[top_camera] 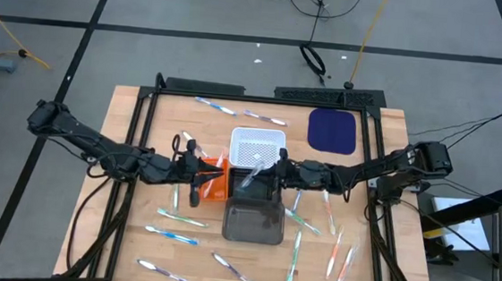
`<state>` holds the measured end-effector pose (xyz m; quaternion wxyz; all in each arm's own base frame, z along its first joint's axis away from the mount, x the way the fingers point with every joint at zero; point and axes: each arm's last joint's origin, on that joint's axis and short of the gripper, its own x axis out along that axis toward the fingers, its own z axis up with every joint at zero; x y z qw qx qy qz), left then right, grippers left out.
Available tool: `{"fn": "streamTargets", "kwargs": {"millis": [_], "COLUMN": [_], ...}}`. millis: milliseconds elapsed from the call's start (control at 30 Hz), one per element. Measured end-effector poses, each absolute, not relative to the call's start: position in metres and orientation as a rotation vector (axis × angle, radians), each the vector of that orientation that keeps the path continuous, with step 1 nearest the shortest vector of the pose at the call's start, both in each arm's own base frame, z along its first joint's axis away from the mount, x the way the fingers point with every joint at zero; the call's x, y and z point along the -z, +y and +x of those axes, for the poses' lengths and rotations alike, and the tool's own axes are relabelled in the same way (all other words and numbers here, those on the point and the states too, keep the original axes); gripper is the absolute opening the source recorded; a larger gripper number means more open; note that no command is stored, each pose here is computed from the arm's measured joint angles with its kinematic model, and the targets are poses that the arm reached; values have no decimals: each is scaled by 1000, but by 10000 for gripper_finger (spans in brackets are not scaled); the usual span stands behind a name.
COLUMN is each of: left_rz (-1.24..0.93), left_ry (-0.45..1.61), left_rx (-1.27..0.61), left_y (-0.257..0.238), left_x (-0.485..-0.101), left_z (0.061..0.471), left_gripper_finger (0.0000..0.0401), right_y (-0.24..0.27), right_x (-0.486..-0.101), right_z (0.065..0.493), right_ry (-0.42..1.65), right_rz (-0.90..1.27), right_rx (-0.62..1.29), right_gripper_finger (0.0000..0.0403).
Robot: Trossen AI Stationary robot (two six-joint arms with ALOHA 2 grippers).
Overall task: Pick & Place Toothbrushes
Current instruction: Put the blue toothbrush into the top black bin, then put the middle right blue toothbrush into the black basket
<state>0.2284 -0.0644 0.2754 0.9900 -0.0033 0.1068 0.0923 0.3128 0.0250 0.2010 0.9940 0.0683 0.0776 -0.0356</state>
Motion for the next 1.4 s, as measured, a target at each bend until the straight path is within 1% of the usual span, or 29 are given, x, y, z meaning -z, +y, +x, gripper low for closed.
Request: {"fn": "streamTargets", "kwargs": {"millis": [300, 467, 533, 767, 1033, 1133, 1267, 1400], "left_rz": [-5, -5, -5, -4, -4, -4, -3, -2], "left_ry": [212, 212, 211, 213, 213, 214, 216, 220], "left_rx": [-201, -205, -206, -206, -208, -209, -209, -209], "left_y": [-64, -64, -64, -64, -64, -64, -64, -64], "left_x": [-276, -276, -276, -275, -275, -275, -275, -275], "left_z": [228, 228, 228, 228, 228, 228, 228, 228], "left_gripper_finger": [42, 42, 42, 42, 42, 42, 42, 42], "right_y": [25, 26, 26, 25, 25, 23, 17, 14], "right_x": [-195, -183, -178, -174, -175, -177, -189, -201], "right_z": [313, 319, 322, 324, 323, 323, 319, 310], "right_ry": [175, 168, 163, 162, 159, 156, 142, 168], "right_rz": [148, 150, 148, 130, 91, 70, 38, -20], "right_rx": [81, 78, 77, 79, 75, 83, 131, 199], "right_gripper_finger": [12, 13, 20, 74, 159, 185, 205, 212]}}
